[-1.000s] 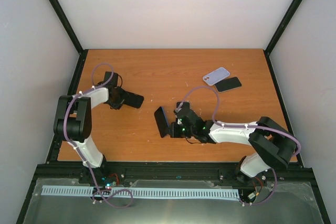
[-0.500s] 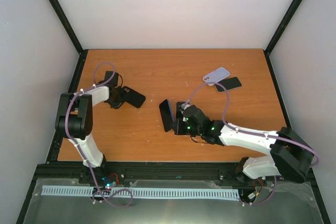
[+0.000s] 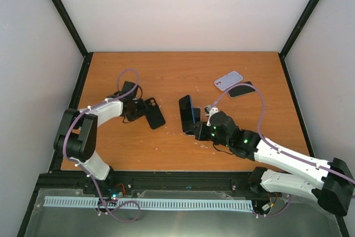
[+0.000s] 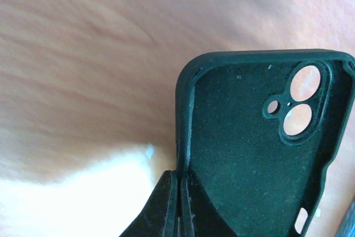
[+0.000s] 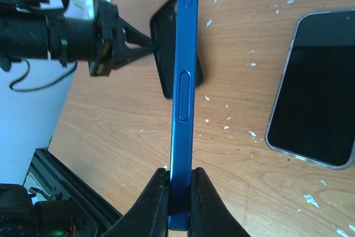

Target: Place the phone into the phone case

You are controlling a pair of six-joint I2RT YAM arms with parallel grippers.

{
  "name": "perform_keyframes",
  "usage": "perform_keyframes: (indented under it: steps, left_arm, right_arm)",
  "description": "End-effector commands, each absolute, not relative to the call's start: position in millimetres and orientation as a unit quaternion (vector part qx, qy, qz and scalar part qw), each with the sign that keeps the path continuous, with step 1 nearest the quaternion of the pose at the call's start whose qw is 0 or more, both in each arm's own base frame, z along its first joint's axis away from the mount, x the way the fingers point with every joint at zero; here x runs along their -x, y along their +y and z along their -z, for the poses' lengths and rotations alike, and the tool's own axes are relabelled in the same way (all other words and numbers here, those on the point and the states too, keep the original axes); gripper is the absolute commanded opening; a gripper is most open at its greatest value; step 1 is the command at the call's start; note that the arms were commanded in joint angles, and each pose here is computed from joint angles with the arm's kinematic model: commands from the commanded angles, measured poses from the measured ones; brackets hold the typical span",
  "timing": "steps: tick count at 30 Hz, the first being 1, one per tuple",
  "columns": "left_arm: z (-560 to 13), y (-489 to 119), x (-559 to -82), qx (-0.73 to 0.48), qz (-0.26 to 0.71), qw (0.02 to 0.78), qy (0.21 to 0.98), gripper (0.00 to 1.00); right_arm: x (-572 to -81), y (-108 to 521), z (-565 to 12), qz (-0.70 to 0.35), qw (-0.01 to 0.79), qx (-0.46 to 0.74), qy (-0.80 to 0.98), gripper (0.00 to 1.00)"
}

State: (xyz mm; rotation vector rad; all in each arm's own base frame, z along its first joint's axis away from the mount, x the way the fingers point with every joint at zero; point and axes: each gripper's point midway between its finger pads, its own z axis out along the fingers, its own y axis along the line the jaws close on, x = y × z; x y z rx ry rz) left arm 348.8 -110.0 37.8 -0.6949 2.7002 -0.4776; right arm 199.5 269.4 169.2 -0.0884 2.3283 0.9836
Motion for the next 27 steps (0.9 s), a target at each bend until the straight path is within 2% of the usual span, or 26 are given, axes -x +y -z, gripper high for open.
perform_keyframes:
  steps: [1, 16, 18, 20, 23, 27]
  left_arm:
    - [-46, -144, -328, 0.154, 0.198, 0.152, 0.956, 0.0]
    - [-16, -209, -271, 0.055, 0.178, 0.087, 0.979, 0.02]
    - [-18, -215, -269, 0.052, 0.192, 0.083, 0.976, 0.09]
    - [-21, -218, -269, 0.052, 0.205, 0.084, 0.974, 0.23]
    - [-28, -228, -267, 0.048, 0.238, 0.08, 0.967, 0.38]
    - [-38, -235, -266, 0.051, 0.284, 0.074, 0.955, 0.52]
  right_arm:
    - [-202, 257, -193, -0.371, 0.339, 0.02, 0.864, 0.09]
    - [-201, 259, -187, -0.377, 0.329, 0.012, 0.866, 0.09]
    - [-201, 263, -184, -0.377, 0.323, 0.014, 0.868, 0.09]
    - [-202, 268, -183, -0.381, 0.317, 0.016, 0.869, 0.09]
    - [-203, 274, -176, -0.387, 0.306, 0.01, 0.87, 0.09]
    - [-201, 283, -164, -0.4, 0.285, 0.004, 0.871, 0.09]
